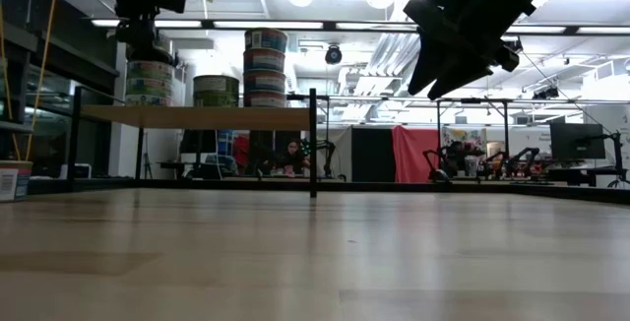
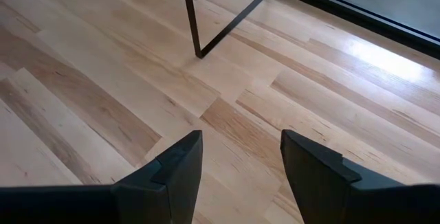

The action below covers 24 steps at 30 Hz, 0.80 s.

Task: Stack canned seafood by type on shelf
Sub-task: Stack the green-white tuna can on top of the green-white tuna cans on the shelf

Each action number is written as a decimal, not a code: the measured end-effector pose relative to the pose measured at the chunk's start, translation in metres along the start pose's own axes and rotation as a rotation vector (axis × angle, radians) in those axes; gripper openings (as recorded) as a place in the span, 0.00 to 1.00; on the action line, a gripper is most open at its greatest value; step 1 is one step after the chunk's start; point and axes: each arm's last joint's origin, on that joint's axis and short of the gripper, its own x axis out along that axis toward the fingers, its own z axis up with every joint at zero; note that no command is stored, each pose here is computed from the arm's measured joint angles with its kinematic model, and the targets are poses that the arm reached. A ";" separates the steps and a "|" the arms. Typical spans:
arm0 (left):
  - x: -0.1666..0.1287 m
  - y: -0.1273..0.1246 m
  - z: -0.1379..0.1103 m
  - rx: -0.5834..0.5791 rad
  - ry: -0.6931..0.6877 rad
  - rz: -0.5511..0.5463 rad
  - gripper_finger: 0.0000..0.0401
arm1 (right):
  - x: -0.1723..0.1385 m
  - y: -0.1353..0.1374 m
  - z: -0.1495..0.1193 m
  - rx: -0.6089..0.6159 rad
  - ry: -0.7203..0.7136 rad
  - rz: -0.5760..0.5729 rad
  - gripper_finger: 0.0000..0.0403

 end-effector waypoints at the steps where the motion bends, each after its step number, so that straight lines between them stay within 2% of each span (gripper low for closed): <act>1: 0.001 0.001 -0.001 -0.007 0.004 -0.007 0.73 | 0.000 0.000 0.000 0.000 0.000 0.000 0.47; 8: 0.006 0.005 -0.006 -0.067 0.047 -0.009 0.73 | 0.000 0.000 0.000 0.003 0.001 0.004 0.47; 18: 0.006 0.006 -0.007 -0.076 0.046 -0.028 0.73 | 0.000 0.001 0.000 0.015 -0.001 0.009 0.47; 24: -0.001 0.015 -0.004 -0.102 0.010 -0.036 0.73 | 0.000 0.001 0.001 0.016 -0.001 0.008 0.47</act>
